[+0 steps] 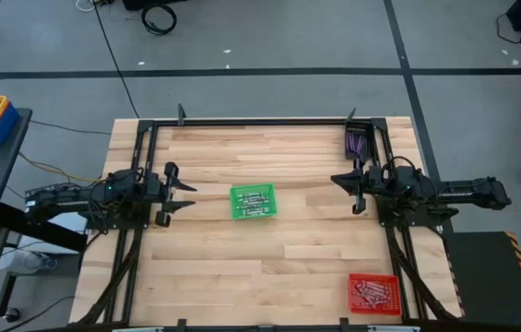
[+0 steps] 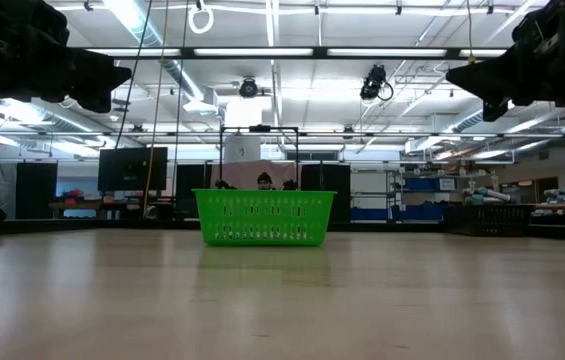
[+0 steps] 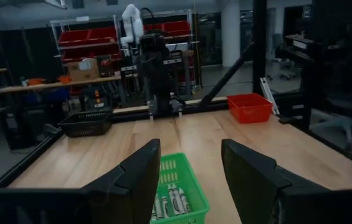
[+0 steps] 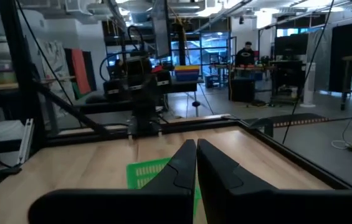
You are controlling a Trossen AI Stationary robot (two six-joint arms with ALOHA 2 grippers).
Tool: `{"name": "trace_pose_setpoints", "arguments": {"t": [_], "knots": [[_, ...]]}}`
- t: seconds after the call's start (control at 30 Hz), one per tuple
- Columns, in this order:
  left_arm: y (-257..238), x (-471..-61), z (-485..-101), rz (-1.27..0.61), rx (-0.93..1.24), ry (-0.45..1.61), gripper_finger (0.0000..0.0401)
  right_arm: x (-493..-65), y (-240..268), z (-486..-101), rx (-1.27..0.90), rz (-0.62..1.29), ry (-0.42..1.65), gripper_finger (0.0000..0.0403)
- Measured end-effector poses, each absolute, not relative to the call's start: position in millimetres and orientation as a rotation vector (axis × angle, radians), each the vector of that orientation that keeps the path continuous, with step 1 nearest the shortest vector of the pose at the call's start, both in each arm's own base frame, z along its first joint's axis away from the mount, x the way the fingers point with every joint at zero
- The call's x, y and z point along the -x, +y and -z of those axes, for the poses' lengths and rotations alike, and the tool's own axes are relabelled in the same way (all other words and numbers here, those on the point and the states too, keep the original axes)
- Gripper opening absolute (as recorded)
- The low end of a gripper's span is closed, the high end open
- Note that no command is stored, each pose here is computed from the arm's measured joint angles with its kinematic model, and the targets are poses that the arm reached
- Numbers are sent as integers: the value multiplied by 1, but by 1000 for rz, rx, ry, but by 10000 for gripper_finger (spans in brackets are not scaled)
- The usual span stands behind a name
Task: Sort crayons
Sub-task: Return to Home Position
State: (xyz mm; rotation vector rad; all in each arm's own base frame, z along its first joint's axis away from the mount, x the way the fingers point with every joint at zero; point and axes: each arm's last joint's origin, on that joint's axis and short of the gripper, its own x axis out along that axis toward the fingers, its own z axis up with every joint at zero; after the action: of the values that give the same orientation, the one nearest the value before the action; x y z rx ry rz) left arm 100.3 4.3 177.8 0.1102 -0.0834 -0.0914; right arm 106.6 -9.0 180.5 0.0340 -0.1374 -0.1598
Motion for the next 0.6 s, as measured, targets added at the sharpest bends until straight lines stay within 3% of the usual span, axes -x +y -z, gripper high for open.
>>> {"name": "trace_pose_setpoints", "arguments": {"t": [0.2,0.4,0.6], "knots": [[7,-101,-175,-1,-66,-51,183,-107,-9,-181,-34,159,-138,22],[1,-94,-185,130,-69,-145,183,-107,-9,-181,-34,158,-138,23],[8,-94,-191,-31,-66,-147,183,-107,-9,-181,-34,158,-139,23]]}}
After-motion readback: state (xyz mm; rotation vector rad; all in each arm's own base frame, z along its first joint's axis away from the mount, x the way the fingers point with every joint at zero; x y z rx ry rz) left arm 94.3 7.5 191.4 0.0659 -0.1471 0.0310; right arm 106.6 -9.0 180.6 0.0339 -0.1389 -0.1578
